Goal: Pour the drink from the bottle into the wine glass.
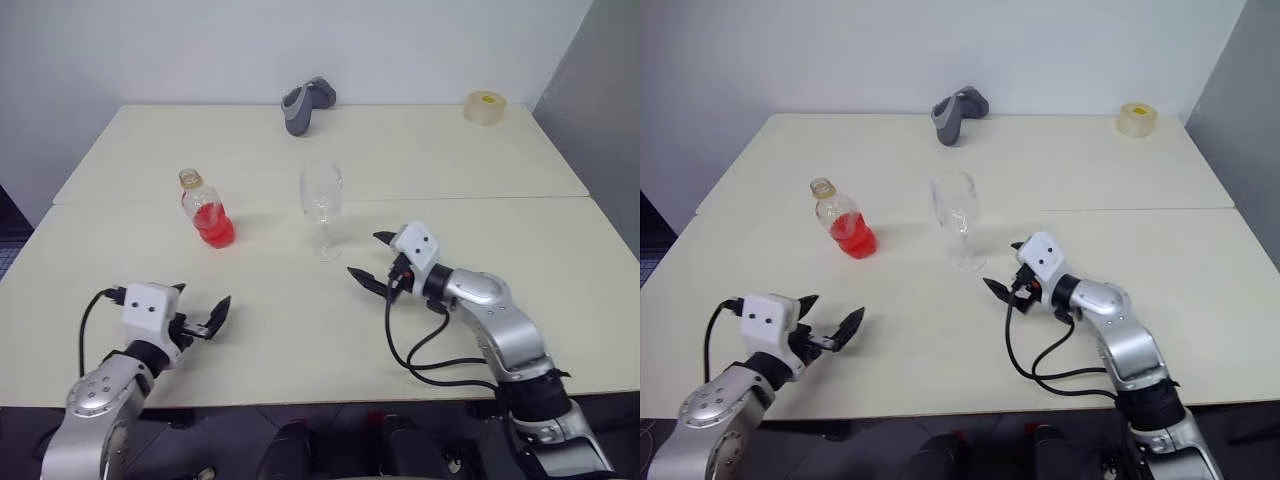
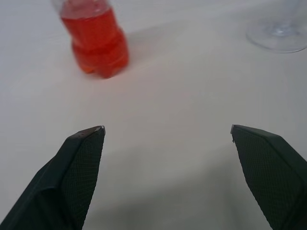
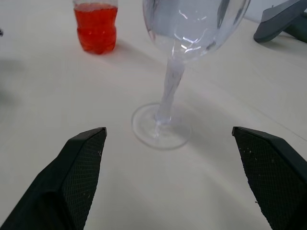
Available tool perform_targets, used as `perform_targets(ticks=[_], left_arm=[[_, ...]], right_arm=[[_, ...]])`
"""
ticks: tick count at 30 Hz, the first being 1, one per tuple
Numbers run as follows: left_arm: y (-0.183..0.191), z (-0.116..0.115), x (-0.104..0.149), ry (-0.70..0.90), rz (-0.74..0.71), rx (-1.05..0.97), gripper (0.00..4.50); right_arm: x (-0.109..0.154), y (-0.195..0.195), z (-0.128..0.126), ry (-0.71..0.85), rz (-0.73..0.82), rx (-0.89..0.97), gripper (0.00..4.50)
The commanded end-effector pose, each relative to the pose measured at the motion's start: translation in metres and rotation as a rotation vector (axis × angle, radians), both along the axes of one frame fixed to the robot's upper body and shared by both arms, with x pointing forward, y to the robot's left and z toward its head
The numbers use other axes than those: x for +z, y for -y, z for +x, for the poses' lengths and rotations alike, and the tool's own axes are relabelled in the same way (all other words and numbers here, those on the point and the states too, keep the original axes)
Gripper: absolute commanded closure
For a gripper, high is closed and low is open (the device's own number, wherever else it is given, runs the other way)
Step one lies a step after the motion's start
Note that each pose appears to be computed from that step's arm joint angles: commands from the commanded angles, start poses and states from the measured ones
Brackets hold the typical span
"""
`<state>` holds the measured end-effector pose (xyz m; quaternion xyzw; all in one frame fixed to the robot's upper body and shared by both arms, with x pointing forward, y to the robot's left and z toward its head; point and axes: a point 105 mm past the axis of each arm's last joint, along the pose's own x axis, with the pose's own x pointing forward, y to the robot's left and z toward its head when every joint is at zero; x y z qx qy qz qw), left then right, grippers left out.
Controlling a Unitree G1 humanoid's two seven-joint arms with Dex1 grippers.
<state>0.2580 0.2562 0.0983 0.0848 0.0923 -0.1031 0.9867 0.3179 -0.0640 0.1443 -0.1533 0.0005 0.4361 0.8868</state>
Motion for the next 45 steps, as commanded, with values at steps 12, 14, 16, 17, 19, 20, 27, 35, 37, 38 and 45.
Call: perform_targets(ticks=[12, 14, 16, 17, 19, 20, 27, 35, 37, 38, 45], left_arm=[[-0.041, 0.056, 0.026, 0.122, 0.053, 0.035, 0.0], [-0.038, 0.067, 0.032, 0.147, 0.056, 0.024, 0.0], [-0.034, 0.077, 0.039, 0.168, 0.054, 0.011, 0.0], [-0.032, 0.082, 0.041, 0.177, 0.051, 0.005, 0.0], [-0.028, 0.088, 0.046, 0.193, 0.054, -0.004, 0.0], [-0.026, 0.091, 0.047, 0.198, 0.056, -0.014, 0.0], [-0.019, 0.112, 0.062, 0.244, 0.047, -0.032, 0.0], [-0.012, 0.131, 0.069, 0.274, 0.038, -0.04, 0.0], [-0.01, 0.137, 0.068, 0.28, 0.031, -0.041, 0.0], [-0.01, 0.139, 0.068, 0.283, 0.028, -0.041, 0.0], [-0.012, 0.151, 0.055, 0.296, 0.002, -0.009, 0.0]], right_arm=[[0.062, -0.03, -0.064, 0.083, 0.173, 0.337, 0.03], [0.064, -0.031, -0.063, 0.08, 0.184, 0.334, 0.03], [0.064, -0.032, -0.06, 0.082, 0.188, 0.326, 0.03], [0.065, -0.032, -0.059, 0.085, 0.189, 0.319, 0.03], [0.066, -0.033, -0.056, 0.088, 0.192, 0.31, 0.03], [0.066, -0.033, -0.055, 0.091, 0.194, 0.305, 0.03], [0.072, -0.034, -0.046, 0.115, 0.197, 0.272, 0.03], [0.073, -0.032, -0.041, 0.115, 0.196, 0.237, 0.03], [0.074, -0.032, -0.039, 0.114, 0.199, 0.226, 0.03], [0.075, -0.032, -0.039, 0.115, 0.2, 0.224, 0.03], [0.079, -0.03, -0.035, 0.125, 0.209, 0.191, 0.03]])
